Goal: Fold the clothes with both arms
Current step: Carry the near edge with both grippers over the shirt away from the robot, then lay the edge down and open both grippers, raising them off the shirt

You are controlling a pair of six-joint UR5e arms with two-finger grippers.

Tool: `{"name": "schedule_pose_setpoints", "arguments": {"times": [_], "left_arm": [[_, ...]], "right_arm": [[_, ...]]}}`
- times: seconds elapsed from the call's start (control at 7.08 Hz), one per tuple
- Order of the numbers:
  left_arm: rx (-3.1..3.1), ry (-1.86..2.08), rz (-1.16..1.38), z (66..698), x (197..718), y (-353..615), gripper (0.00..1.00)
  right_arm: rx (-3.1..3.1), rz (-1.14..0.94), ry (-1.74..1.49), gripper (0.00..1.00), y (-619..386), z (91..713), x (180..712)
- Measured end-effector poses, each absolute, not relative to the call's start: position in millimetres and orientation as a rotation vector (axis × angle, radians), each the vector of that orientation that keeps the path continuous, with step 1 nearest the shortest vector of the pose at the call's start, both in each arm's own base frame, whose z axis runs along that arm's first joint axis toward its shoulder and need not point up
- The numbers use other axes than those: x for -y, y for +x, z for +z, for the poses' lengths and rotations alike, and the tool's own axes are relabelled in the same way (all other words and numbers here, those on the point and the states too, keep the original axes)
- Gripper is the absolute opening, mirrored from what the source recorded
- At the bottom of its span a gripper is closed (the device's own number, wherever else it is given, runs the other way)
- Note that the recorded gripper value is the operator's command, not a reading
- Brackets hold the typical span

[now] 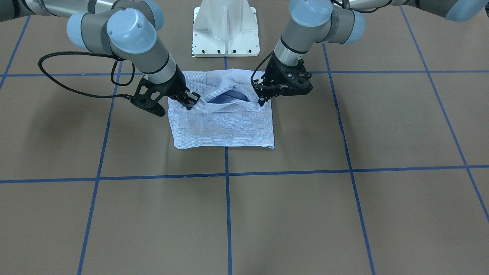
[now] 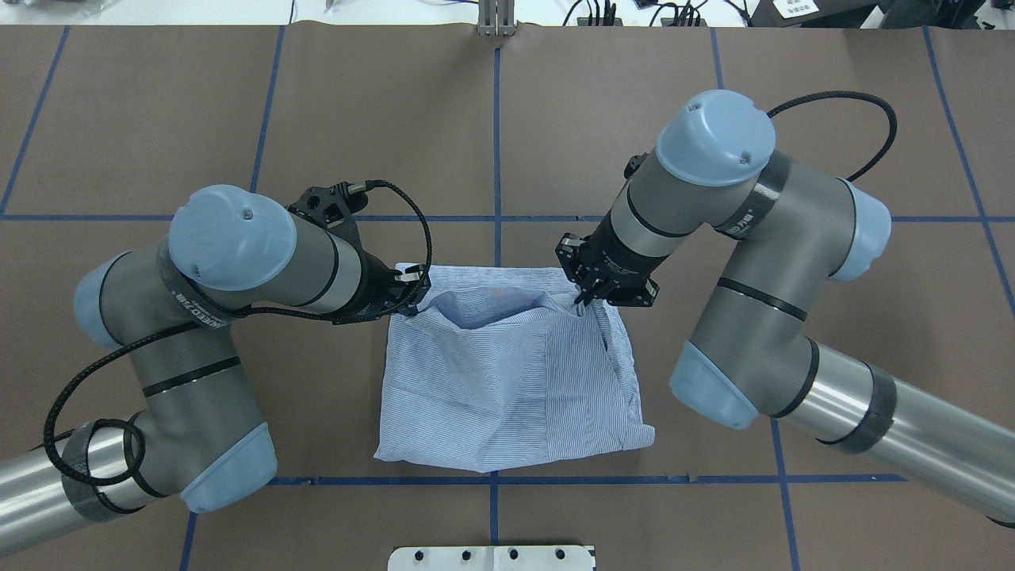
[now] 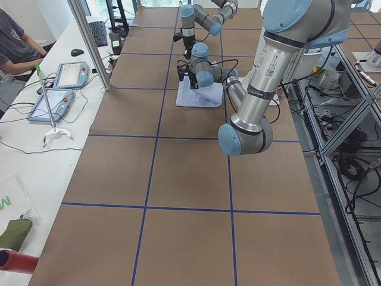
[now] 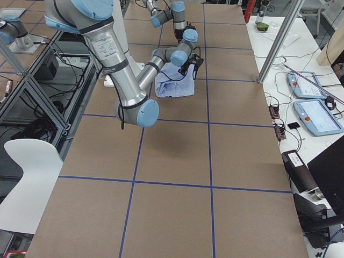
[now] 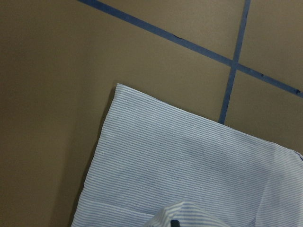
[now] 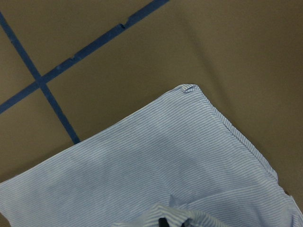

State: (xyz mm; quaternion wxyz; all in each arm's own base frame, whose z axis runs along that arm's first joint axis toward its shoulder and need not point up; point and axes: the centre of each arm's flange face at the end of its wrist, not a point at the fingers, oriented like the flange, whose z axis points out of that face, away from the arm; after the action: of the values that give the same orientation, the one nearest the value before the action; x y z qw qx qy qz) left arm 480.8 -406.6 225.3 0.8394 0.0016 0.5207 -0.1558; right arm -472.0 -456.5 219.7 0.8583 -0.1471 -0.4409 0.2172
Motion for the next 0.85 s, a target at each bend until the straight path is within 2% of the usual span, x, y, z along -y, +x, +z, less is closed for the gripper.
{"name": "schedule_pose_setpoints", "arguments": {"times": [0.85], "left_arm": [[-1.099,0.014,-0.349,258.4,431.6,496.4,0.0]], "right_arm": [[0.942,0.443,-0.272,0.0,-493.6,239.3,502.5]]}}
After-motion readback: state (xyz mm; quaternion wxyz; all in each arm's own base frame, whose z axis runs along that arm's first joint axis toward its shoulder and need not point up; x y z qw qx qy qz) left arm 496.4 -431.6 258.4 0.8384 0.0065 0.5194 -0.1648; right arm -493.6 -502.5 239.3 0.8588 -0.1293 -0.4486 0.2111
